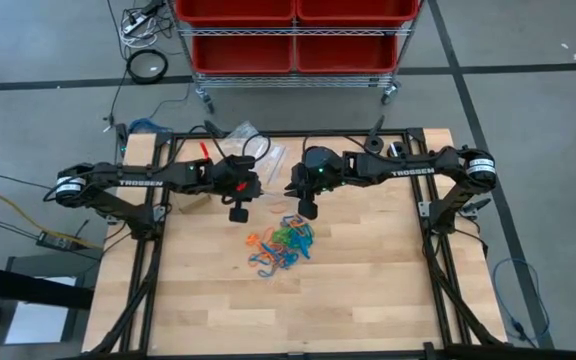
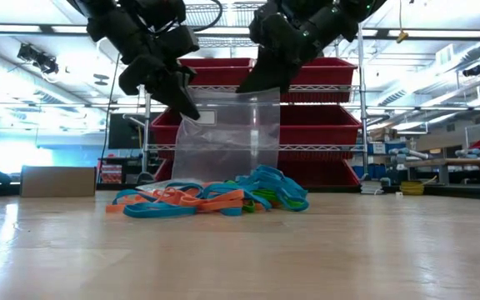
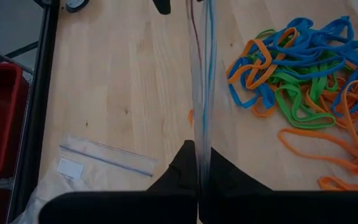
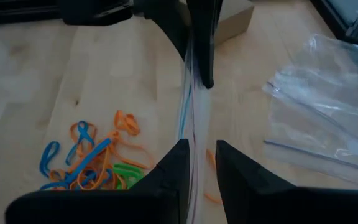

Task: Sort rubber bands
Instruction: Open the right transparent zip bag

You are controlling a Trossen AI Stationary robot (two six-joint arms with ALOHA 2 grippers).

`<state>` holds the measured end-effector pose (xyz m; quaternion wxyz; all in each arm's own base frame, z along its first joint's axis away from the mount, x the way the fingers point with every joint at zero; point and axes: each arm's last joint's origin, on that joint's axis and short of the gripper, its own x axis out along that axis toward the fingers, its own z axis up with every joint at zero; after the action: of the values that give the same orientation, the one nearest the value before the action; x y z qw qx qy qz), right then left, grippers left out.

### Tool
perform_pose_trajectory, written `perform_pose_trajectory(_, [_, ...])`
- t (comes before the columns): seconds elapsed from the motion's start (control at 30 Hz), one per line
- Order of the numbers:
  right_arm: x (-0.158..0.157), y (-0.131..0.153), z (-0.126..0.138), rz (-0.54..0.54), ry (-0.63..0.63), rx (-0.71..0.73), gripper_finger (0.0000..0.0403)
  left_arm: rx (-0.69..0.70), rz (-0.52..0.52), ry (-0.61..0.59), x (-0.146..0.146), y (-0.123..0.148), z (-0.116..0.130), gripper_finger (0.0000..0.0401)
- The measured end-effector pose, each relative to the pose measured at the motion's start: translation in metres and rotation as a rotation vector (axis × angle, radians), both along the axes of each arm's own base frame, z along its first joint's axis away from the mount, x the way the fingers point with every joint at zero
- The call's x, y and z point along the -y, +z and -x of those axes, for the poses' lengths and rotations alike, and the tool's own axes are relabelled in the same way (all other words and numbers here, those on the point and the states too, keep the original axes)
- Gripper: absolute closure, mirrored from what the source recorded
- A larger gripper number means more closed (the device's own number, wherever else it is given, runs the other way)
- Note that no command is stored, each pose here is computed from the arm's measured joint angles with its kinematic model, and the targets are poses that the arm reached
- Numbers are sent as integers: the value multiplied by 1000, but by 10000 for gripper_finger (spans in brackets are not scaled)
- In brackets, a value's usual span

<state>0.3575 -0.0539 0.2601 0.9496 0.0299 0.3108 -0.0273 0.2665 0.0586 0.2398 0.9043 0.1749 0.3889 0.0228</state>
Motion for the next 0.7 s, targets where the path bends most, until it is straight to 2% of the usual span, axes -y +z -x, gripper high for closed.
perform_pose_trajectory(0.7, [-1, -5, 4, -11, 0, -61, 343, 93, -4, -40, 6, 7, -7, 401])
